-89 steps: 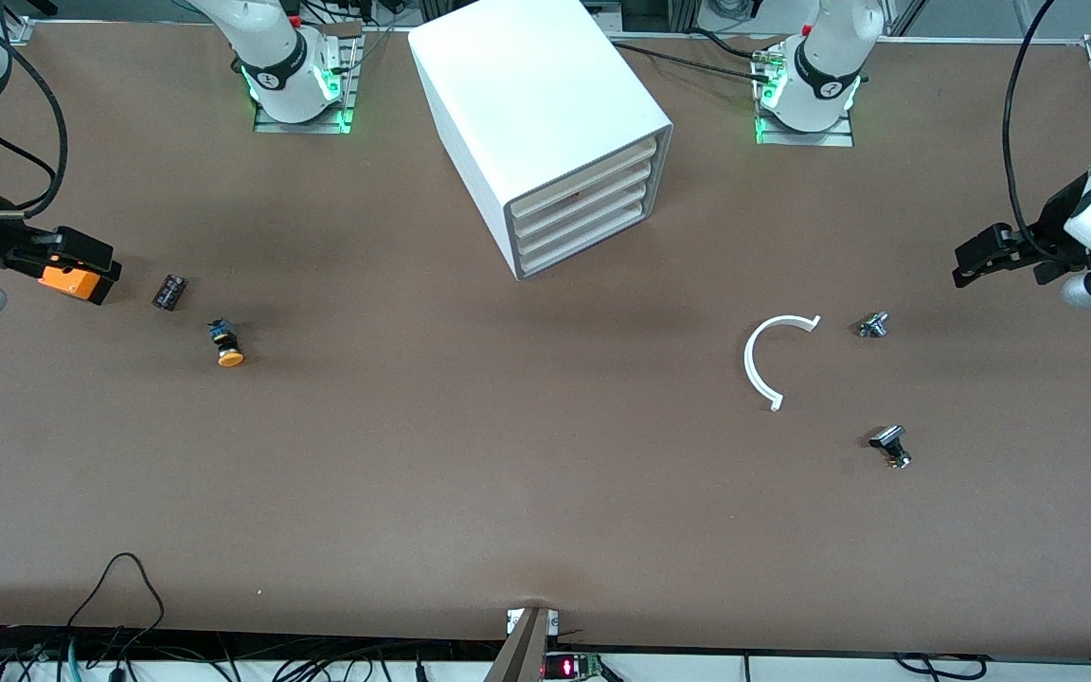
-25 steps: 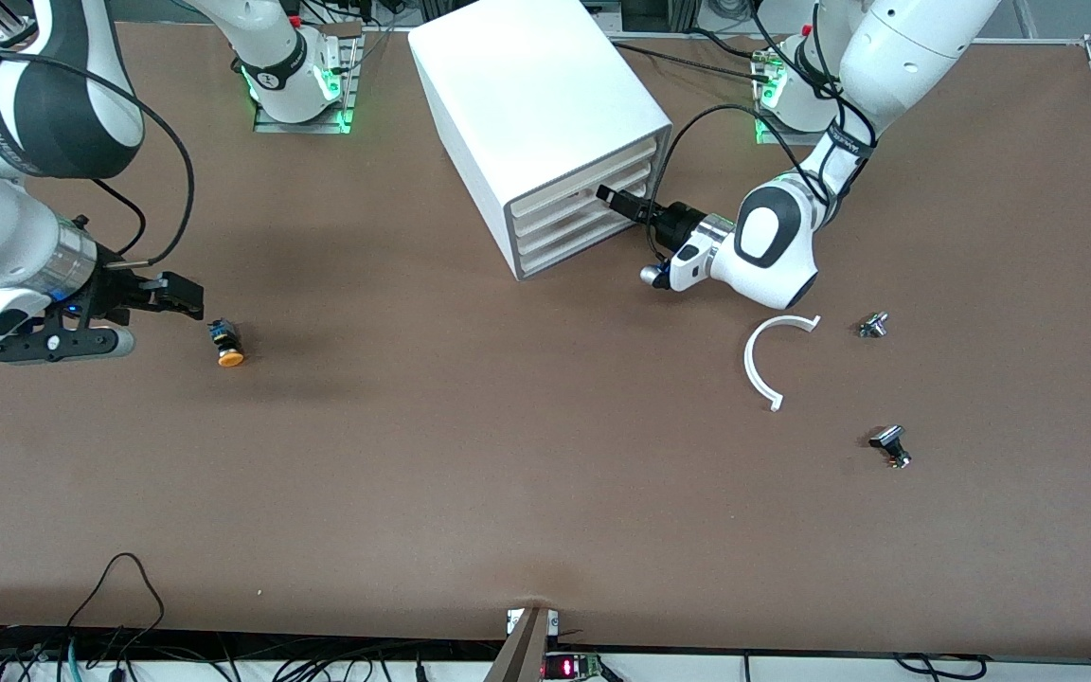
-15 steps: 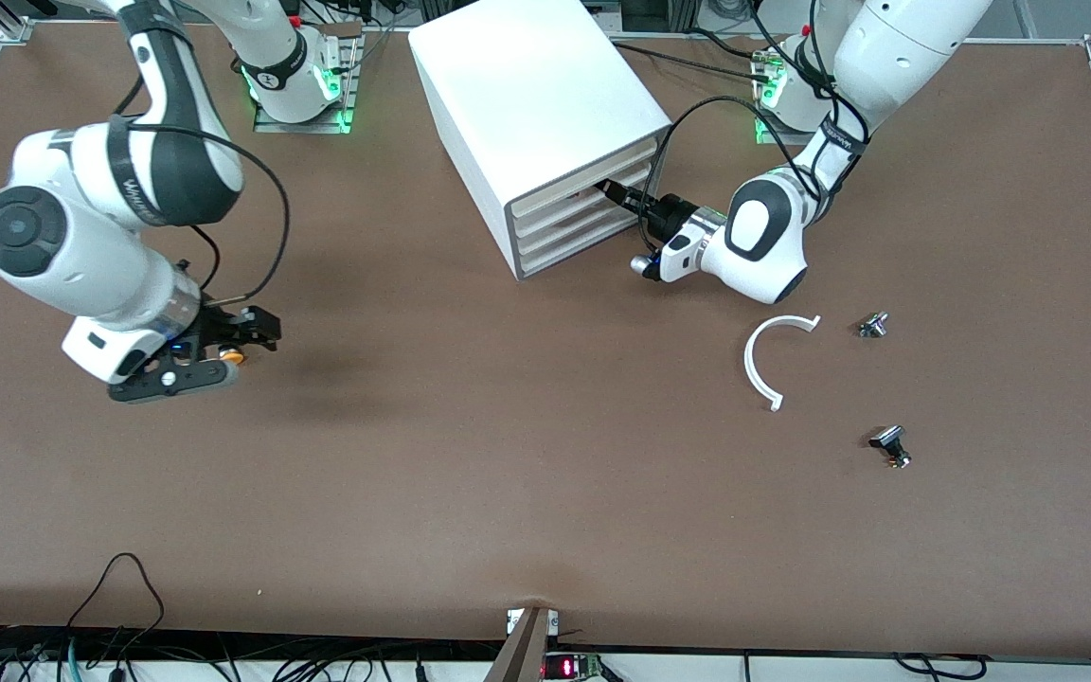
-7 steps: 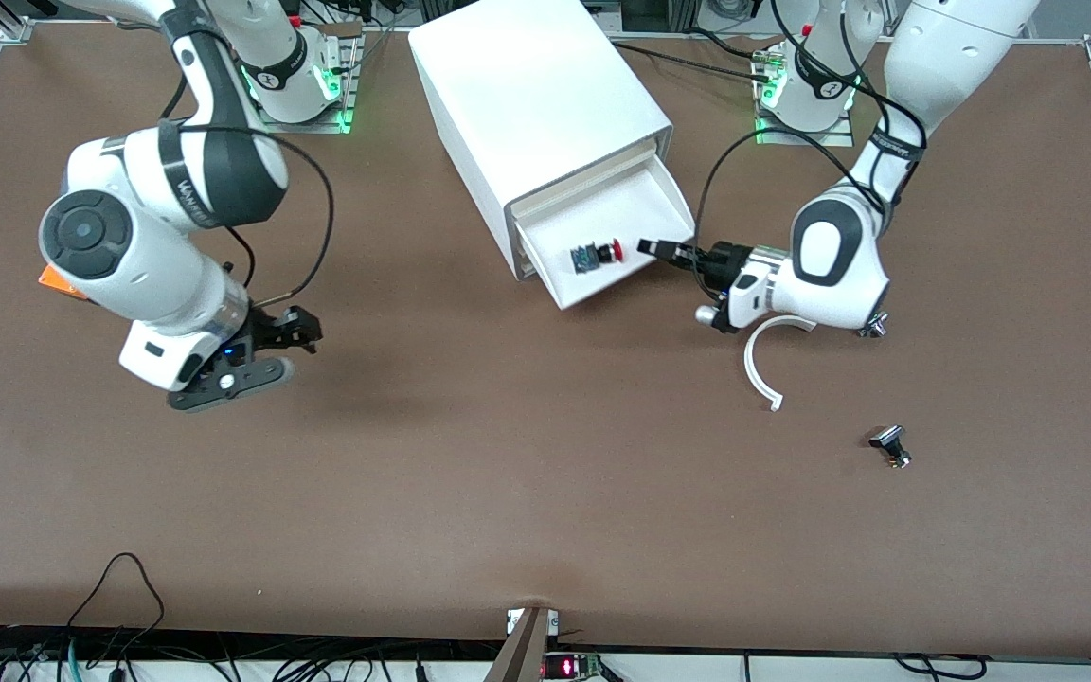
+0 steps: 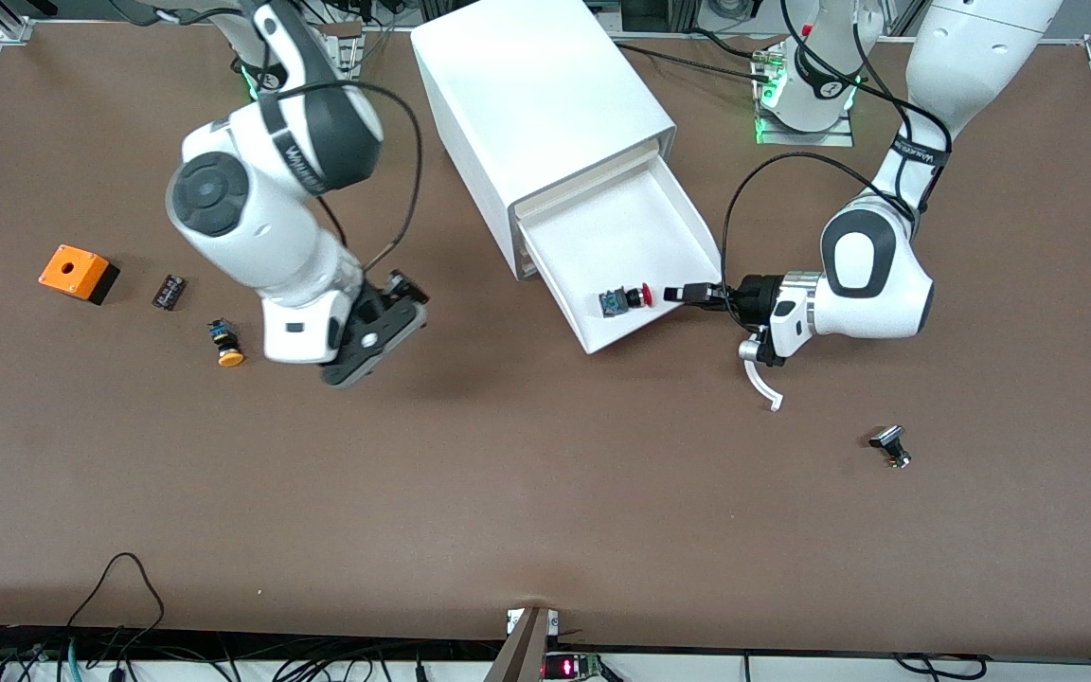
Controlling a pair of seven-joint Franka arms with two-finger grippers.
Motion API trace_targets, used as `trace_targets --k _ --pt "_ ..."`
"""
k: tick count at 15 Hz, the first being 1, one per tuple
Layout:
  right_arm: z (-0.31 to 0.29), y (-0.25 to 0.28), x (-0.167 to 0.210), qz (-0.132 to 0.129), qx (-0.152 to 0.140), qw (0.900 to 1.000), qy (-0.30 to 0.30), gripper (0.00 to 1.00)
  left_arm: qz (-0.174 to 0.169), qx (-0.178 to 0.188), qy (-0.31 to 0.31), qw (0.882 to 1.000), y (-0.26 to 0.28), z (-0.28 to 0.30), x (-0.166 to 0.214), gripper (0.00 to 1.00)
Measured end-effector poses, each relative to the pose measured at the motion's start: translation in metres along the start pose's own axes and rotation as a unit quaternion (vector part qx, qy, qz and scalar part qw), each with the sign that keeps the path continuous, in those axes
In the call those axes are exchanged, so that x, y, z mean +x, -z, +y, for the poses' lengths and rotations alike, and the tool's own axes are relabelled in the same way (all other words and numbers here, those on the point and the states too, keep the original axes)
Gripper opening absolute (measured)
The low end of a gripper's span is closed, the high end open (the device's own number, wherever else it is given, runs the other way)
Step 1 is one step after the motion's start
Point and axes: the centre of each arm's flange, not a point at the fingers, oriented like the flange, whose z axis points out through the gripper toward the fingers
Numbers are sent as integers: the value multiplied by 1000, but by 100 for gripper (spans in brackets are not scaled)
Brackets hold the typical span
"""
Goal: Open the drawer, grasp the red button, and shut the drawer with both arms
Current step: 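Withdraw the left gripper while the right gripper reaches into the drawer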
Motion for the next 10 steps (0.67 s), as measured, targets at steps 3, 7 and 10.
trace_targets --k 3,7,10 --pt "-74 1 27 -3 10 994 110 100 43 20 -14 999 17 8 14 63" --pt "-188 6 59 -19 -11 972 236 100 76 182 -160 967 109 62 42 99" --pt "-248 1 77 -28 -10 957 287 100 116 280 -235 923 187 117 38 100"
